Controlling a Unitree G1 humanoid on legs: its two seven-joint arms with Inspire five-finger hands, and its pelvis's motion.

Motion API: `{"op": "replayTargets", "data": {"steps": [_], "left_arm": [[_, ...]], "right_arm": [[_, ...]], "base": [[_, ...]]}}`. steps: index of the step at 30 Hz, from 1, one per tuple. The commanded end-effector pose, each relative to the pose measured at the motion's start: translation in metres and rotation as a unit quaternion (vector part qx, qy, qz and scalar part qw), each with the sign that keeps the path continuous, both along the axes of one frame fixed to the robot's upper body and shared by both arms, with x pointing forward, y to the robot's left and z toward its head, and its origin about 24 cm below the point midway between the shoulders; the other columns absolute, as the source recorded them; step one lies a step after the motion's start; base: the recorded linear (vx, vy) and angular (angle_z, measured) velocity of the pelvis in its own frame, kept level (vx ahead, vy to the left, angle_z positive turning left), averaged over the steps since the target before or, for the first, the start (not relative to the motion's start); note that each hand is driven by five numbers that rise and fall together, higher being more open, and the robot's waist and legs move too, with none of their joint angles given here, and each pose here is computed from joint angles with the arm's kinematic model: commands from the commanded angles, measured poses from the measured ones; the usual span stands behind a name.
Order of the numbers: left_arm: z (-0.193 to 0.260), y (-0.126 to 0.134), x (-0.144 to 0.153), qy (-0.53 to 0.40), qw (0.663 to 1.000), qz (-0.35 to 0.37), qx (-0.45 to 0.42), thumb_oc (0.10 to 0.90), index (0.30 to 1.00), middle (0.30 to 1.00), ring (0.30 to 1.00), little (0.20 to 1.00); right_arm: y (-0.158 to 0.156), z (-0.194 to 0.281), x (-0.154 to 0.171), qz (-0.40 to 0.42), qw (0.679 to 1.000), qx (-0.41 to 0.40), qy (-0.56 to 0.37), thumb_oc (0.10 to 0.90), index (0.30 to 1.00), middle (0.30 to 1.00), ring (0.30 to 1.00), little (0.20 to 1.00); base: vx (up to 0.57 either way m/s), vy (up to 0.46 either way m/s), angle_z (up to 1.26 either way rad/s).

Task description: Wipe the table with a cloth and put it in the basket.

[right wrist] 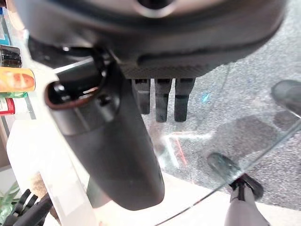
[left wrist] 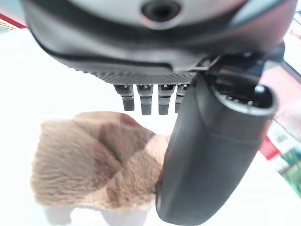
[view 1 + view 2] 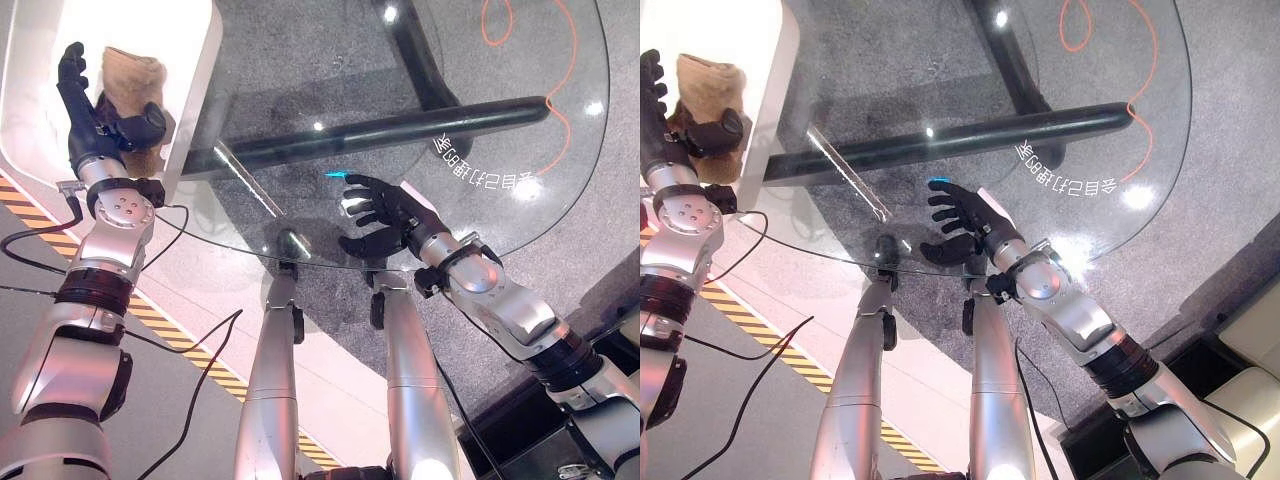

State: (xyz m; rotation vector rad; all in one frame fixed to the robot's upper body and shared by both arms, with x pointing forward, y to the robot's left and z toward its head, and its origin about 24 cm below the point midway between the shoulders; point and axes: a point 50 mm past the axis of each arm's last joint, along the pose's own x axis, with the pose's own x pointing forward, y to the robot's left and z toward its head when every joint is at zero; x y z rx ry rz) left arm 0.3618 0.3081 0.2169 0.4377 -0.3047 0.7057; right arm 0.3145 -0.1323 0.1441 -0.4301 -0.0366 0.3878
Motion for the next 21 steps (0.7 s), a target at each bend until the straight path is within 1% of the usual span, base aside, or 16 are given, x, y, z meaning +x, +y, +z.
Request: {"op": "replayTargets", "data": {"steps": [1, 3, 7, 12, 16, 17, 18, 19, 21], "left_arm": [[0.028, 0.04, -0.024, -0.081, 0.995, 0.062, -0.022, 0.8, 0.9, 0.9, 0.9, 0.9], [0.035, 0.042, -0.029, -0.117, 0.991, 0.049, -0.035, 0.8, 0.9, 0.9, 0.9, 0.9], [0.042, 0.038, -0.033, -0.149, 0.988, 0.018, -0.032, 0.8, 0.9, 0.9, 0.9, 0.9], [0.038, 0.034, -0.038, -0.16, 0.987, 0.009, -0.014, 0.8, 0.9, 0.9, 0.9, 0.9], [0.039, 0.032, -0.043, -0.19, 0.981, -0.021, -0.034, 0.8, 0.9, 0.9, 0.9, 0.9], [0.038, 0.031, -0.045, -0.195, 0.979, -0.033, -0.04, 0.8, 0.9, 0.9, 0.9, 0.9], [0.026, 0.026, -0.047, -0.19, 0.979, -0.057, -0.053, 0.8, 0.9, 0.9, 0.9, 0.9], [0.026, 0.026, -0.047, -0.191, 0.978, -0.058, -0.052, 0.8, 0.9, 0.9, 0.9, 0.9], [0.005, 0.019, -0.051, -0.163, 0.981, -0.085, -0.068, 0.8, 0.9, 0.9, 0.9, 0.9]], "right_arm": [[-0.001, 0.01, -0.013, 0.005, 0.999, 0.02, -0.036, 0.8, 0.9, 0.9, 0.9, 0.9], [-0.001, 0.007, -0.015, 0.001, 0.999, 0.021, -0.032, 0.8, 0.9, 0.9, 0.9, 0.9], [-0.002, -0.001, -0.018, -0.004, 0.999, 0.027, -0.025, 0.8, 0.9, 0.9, 0.9, 0.9], [-0.005, -0.009, -0.022, -0.011, 0.999, 0.026, -0.015, 0.8, 0.9, 0.9, 0.9, 0.9], [-0.011, -0.019, -0.025, -0.021, 0.999, 0.039, 0.001, 0.8, 0.9, 0.9, 0.9, 0.9], [-0.013, -0.023, -0.026, -0.024, 0.999, 0.041, 0.004, 0.8, 0.9, 0.9, 0.9, 0.9], [-0.014, -0.033, -0.032, -0.025, 0.998, 0.059, 0.024, 0.8, 0.9, 0.9, 0.9, 0.9], [-0.014, -0.032, -0.032, -0.025, 0.998, 0.061, 0.024, 0.8, 0.9, 0.9, 0.9, 0.9], [-0.016, -0.04, -0.039, -0.016, 0.996, 0.084, 0.034, 0.8, 0.9, 0.9, 0.9, 0.9]], "base": [[-0.06, -0.116, 0.01], [-0.05, -0.104, 0.05], [-0.04, -0.108, 0.11], [-0.05, -0.097, 0.02], [-0.04, -0.088, -0.02], [-0.05, -0.125, -0.02], [-0.06, -0.116, -0.01], [-0.05, -0.118, 0.02], [-0.05, -0.12, 0.04]]}}
